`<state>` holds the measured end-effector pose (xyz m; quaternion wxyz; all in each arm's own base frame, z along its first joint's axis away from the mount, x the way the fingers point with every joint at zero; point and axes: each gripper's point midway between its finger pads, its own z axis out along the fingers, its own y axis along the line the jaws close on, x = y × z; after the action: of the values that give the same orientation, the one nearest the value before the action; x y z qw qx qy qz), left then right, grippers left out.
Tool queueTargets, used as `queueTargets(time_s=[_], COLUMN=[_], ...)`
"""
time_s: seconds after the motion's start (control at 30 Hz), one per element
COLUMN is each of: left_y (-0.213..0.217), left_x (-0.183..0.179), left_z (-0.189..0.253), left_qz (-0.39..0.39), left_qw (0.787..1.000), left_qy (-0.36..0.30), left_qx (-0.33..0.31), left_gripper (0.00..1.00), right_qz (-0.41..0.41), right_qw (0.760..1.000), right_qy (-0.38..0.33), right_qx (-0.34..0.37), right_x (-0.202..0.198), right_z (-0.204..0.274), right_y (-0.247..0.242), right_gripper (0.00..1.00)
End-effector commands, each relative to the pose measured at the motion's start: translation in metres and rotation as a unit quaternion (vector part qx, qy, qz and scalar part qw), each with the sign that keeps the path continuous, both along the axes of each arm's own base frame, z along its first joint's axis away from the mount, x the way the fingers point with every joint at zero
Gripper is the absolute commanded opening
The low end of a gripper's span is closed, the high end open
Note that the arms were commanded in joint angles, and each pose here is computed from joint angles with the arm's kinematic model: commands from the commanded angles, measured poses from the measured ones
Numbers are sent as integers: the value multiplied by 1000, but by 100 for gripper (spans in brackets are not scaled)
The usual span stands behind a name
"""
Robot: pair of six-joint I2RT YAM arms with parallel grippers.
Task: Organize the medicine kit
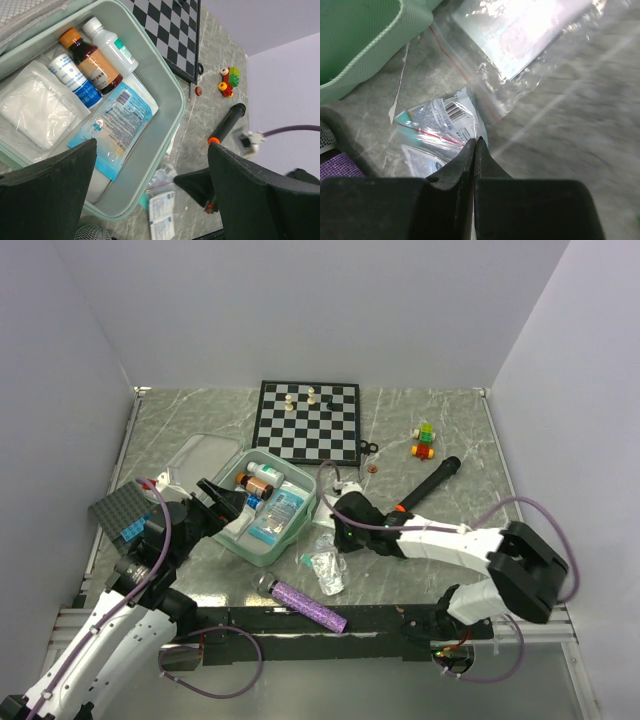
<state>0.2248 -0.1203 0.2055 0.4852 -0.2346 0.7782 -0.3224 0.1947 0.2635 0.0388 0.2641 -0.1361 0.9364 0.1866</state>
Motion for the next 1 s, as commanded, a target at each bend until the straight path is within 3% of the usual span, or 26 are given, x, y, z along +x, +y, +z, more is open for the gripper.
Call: queueTargets(time_s=[0.0, 0.27, 0.5, 0.53, 0.57, 0.67, 0.8, 0.97], left_y=[1, -2, -5, -5, -5, -5, -6, -10], left_x=[2, 3, 2, 2, 2, 1, 1, 3], left_z=[5, 6, 1, -1, -1, -1, -1, -4], left_qz=[7, 1, -8, -7, -8, -8, -10, -16], left_qw=[1000, 1000, 1000, 1000, 1000, 1000, 1000, 1000], left_qy=[-8, -7, 3, 5, 5, 5, 4, 9], left_qx=[-7, -12, -9, -8, -9, -10, -11, -14], left_gripper=[97, 97, 97, 97, 98, 98, 98, 98], right_qz=[-41, -62, -57, -59, -61, -65, -48, -6], right_qw=[997, 991, 993, 994, 994, 994, 996, 998], right_qy=[-59, -121, -102, -93, -88, -81, -71, -46], right_qx=[-12, -9, -20, -25, -26, -18, -29, -51], right_x=[13, 24, 14, 12, 10, 5, -1, -12], right_z=[36, 78, 62, 56, 53, 49, 41, 26], right_y=[-30, -49, -57, -59, -60, -61, -61, -49], right_gripper=[0, 0, 0, 6, 21, 53, 64, 65])
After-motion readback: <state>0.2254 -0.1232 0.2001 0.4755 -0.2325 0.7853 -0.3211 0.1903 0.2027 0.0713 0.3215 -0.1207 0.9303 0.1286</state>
